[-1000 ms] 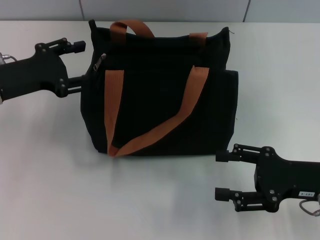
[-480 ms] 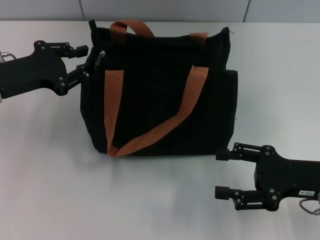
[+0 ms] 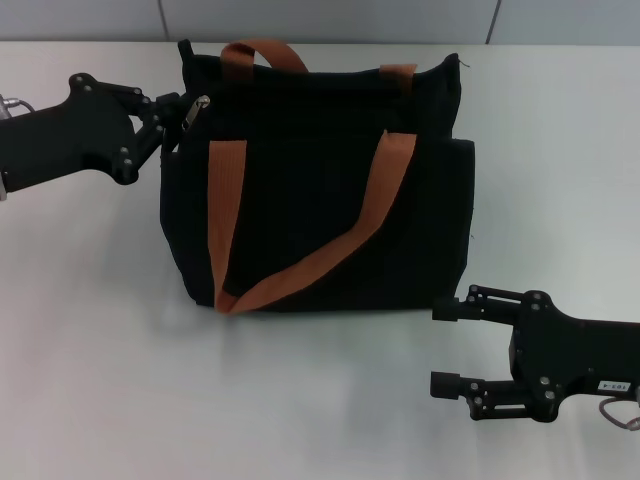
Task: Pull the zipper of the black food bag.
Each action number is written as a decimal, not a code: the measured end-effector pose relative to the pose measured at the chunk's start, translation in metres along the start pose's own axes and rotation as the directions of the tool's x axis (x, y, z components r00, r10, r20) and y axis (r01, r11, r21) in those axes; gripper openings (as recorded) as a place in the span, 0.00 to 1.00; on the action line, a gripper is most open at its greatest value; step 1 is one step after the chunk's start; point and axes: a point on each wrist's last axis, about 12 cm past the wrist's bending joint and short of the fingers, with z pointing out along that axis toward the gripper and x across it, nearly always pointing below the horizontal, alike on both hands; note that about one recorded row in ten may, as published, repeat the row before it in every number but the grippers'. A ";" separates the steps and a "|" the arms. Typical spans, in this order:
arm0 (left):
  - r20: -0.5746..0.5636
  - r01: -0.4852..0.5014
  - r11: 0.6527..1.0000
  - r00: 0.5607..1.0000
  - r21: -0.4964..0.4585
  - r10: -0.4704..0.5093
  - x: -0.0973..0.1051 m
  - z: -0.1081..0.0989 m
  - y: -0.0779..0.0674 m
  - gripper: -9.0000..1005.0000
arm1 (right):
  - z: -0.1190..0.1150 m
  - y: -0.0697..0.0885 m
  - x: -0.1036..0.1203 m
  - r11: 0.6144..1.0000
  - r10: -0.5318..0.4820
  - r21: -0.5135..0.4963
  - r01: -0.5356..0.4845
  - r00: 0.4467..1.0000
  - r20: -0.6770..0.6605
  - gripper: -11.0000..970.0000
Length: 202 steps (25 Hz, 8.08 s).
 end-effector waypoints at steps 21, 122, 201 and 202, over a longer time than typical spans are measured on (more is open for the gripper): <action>0.018 0.020 1.000 1.000 0.019 -0.021 0.001 -0.004 -0.005 0.08 | 0.000 0.000 0.000 1.000 0.000 0.001 0.000 1.000 0.001 0.82; 0.204 -0.047 0.998 0.977 -0.050 0.056 -0.004 0.003 -0.025 0.04 | 0.178 -0.100 -0.189 0.881 0.473 0.137 -0.453 0.837 -0.275 0.46; 0.236 -0.013 0.999 0.971 -0.044 0.023 -0.011 0.008 -0.021 0.04 | 0.189 -0.103 -0.192 0.897 0.440 0.183 -0.403 0.859 -0.261 0.30; 0.238 -0.011 0.999 0.971 -0.041 0.021 -0.011 0.009 -0.020 0.04 | 0.191 -0.102 -0.192 0.898 0.436 0.179 -0.401 0.860 -0.266 0.30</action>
